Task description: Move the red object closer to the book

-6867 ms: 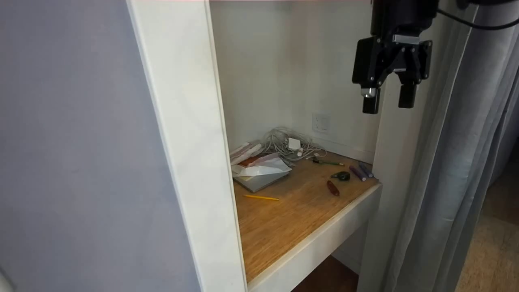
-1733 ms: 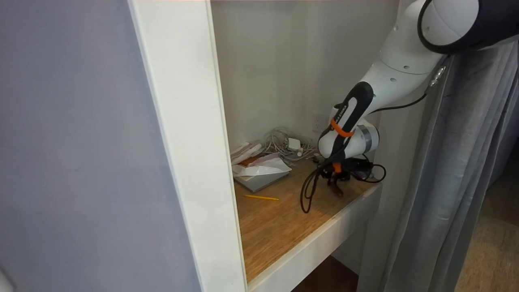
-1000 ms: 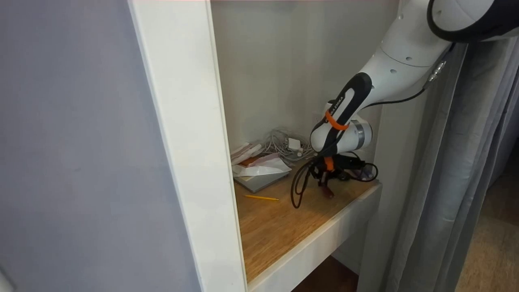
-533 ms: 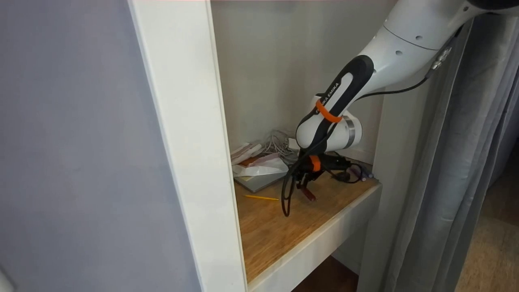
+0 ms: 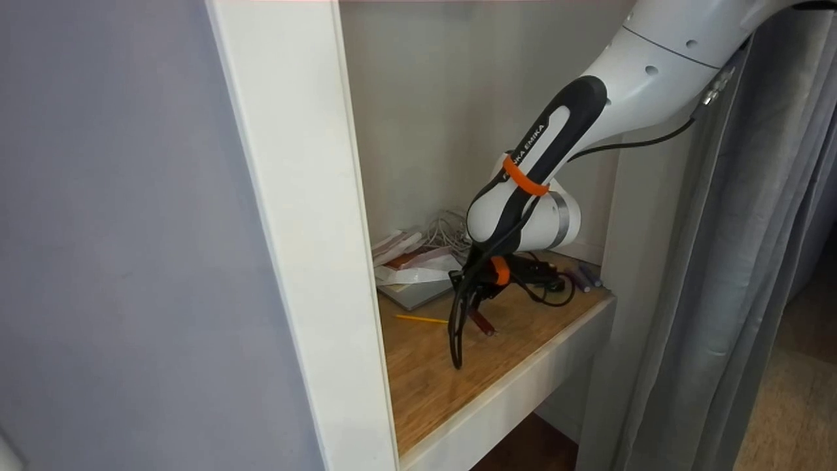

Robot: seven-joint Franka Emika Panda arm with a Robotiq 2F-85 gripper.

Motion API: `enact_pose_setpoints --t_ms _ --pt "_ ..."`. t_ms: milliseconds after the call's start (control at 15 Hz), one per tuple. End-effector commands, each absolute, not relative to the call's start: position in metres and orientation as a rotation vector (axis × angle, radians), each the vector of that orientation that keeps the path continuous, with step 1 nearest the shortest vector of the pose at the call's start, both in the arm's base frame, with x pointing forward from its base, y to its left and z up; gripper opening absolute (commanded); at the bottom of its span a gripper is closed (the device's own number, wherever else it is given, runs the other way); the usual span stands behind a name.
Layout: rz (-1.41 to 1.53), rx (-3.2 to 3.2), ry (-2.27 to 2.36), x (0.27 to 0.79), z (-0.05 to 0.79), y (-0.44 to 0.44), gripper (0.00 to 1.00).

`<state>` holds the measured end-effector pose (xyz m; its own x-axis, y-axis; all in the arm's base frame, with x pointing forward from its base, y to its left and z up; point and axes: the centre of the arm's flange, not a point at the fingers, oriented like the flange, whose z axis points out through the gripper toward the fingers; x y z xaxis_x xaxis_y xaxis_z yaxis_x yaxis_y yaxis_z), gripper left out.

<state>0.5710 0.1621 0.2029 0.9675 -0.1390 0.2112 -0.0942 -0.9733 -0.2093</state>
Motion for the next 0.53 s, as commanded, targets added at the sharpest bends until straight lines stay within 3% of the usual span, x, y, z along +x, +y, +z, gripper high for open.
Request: enact_pose_setpoints --t_ms 0,200,267,467 --pt "-0.334 -2.92 0.178 0.571 0.203 0.161 0.22" --pt "-0.335 -2.919 0.176 0.572 0.203 0.161 0.22" --pt "-0.335 -2.919 0.176 0.572 0.203 0.161 0.07" --pt "-0.302 -2.925 0.074 0.567 0.204 0.199 0.06"
